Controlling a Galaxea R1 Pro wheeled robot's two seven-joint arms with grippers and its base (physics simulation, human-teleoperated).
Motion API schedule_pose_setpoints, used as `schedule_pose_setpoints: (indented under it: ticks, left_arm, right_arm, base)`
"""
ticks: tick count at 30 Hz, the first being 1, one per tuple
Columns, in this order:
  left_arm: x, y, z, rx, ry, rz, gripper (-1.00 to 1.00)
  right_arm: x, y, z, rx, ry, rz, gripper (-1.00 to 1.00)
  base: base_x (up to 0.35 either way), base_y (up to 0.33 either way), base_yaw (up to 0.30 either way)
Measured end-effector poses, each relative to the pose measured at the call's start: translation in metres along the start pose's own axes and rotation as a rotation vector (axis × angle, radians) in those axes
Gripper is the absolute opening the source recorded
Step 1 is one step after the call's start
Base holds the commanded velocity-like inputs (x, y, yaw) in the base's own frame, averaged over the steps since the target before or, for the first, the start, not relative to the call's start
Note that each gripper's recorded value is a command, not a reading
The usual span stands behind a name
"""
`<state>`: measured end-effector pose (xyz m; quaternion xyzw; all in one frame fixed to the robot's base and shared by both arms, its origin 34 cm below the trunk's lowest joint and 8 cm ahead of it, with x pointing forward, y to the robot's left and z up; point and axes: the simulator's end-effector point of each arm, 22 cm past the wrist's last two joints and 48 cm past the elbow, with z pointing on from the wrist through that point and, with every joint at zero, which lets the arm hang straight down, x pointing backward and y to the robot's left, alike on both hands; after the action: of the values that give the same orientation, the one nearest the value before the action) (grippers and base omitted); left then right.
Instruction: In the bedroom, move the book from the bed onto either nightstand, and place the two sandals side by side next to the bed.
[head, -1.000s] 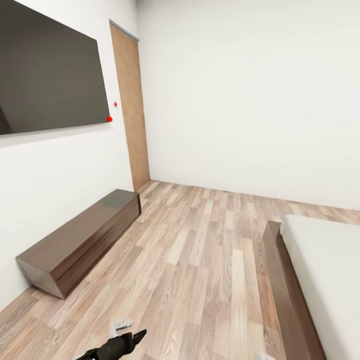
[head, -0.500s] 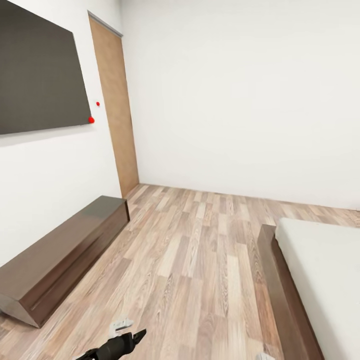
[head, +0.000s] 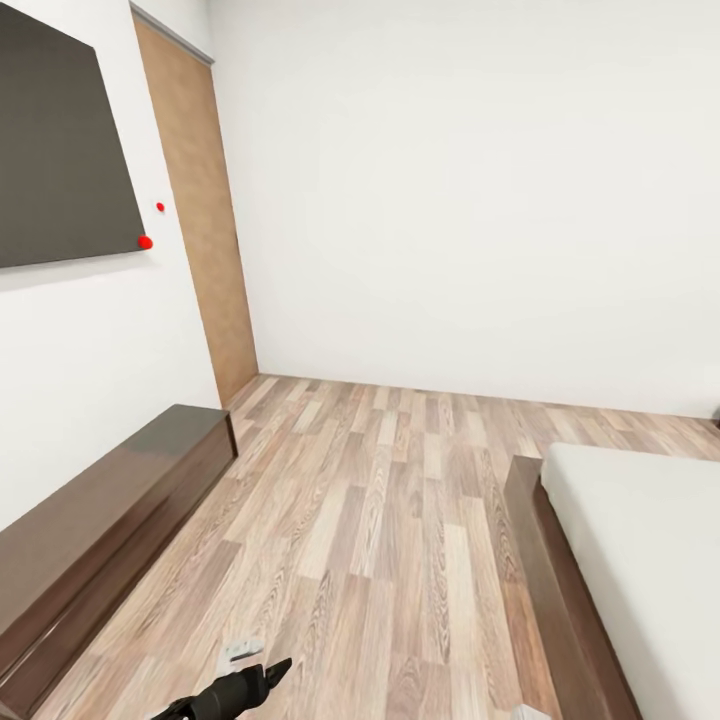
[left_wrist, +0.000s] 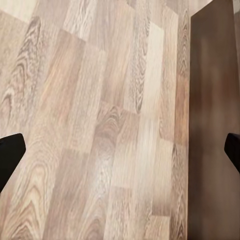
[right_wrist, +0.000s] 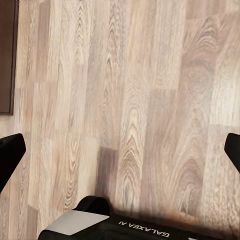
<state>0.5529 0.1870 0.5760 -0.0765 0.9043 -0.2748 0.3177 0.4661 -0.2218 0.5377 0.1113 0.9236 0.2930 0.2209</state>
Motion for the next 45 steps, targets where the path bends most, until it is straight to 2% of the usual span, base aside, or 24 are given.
schedule_pose_setpoints:
  ticks: [12,24,45]
  left_arm:
    - [-0.0003,0.0003,-0.0001,-0.001,-0.002,-0.001,1.00]
    - [-0.0003,0.0003,-0.0004,-0.002,-0.002,-0.002,1.00]
    - [-0.0003,0.0003,-0.0003,-0.001,-0.002,-0.002,1.00]
  right_arm:
    - [0.0003,0.0000,0.0000,0.000,0.000,0.000,1.00]
    - [0.0002,0.0001,-0.0002,0.000,0.001,-0.001,1.00]
    - [0.0002,0.0003,-0.0002,-0.001,0.001,-0.001,1.00]
  base:
    - [0.040,0.000,0.000]
    - [0.308,0.000,-0.007]
    - [0.323,0.000,-0.122]
